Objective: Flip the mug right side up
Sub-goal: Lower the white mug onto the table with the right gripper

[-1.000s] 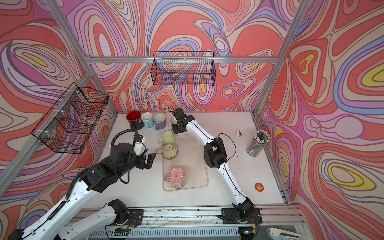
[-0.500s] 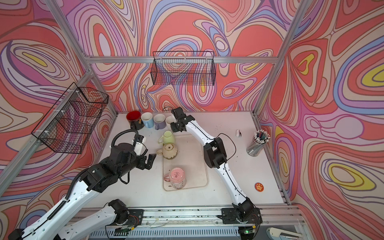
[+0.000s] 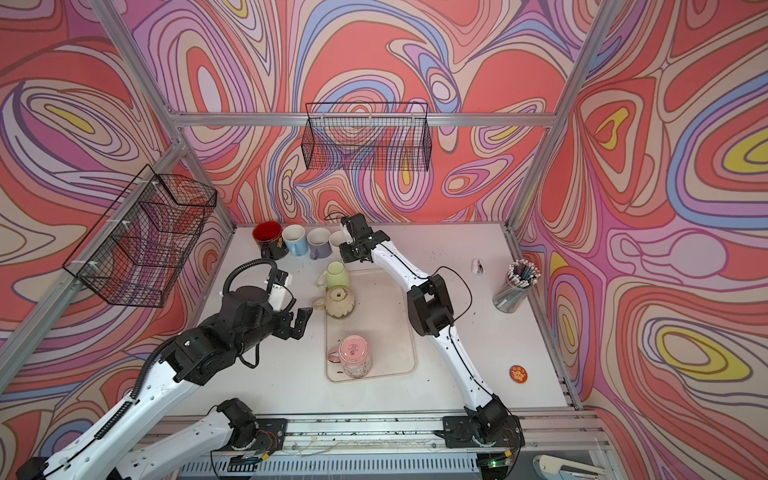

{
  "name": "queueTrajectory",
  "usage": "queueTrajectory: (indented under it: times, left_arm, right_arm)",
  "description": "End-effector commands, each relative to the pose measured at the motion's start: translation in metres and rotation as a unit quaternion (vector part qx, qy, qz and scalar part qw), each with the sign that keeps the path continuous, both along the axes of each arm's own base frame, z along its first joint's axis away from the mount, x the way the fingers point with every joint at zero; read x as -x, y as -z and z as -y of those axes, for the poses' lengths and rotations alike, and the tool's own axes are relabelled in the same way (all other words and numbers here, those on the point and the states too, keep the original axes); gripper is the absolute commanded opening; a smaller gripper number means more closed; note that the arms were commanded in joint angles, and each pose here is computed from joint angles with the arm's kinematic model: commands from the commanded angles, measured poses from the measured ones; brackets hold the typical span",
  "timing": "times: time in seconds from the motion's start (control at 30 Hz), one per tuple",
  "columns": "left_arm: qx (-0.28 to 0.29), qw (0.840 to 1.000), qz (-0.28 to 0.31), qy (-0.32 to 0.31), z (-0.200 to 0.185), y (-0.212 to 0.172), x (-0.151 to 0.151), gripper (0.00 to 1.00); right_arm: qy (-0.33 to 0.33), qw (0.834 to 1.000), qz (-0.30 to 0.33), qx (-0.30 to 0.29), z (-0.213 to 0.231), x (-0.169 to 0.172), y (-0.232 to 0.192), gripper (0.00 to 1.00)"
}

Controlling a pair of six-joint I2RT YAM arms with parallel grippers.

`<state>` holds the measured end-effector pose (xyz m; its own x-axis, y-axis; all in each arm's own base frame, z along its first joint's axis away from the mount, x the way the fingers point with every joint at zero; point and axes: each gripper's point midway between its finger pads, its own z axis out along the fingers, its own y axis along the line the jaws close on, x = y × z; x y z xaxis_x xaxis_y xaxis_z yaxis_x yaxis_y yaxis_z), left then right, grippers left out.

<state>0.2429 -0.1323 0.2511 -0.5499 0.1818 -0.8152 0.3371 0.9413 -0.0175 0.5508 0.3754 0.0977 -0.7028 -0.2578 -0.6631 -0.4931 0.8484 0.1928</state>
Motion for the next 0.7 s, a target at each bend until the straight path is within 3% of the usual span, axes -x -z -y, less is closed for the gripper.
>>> queueTrajectory:
  times: [0.0,0.4,0.67]
  left_arm:
    - [-0.015,1.000,-0.002,-0.001,-0.002,0.006,0.000,1.00]
    - [-0.025,1.000,-0.002,-0.005,-0.004,0.008,-0.002,1.00]
    - [-0.040,0.999,-0.016,-0.007,-0.002,0.016,-0.007,0.98]
  right_arm:
    - [-0.013,1.000,0.022,-0.015,-0.008,-0.003,-0.015,0.27]
    - [-0.021,0.999,0.029,-0.016,-0.008,0.000,-0.023,0.32]
    - [-0.024,0.998,0.049,-0.024,-0.001,0.010,-0.054,0.59]
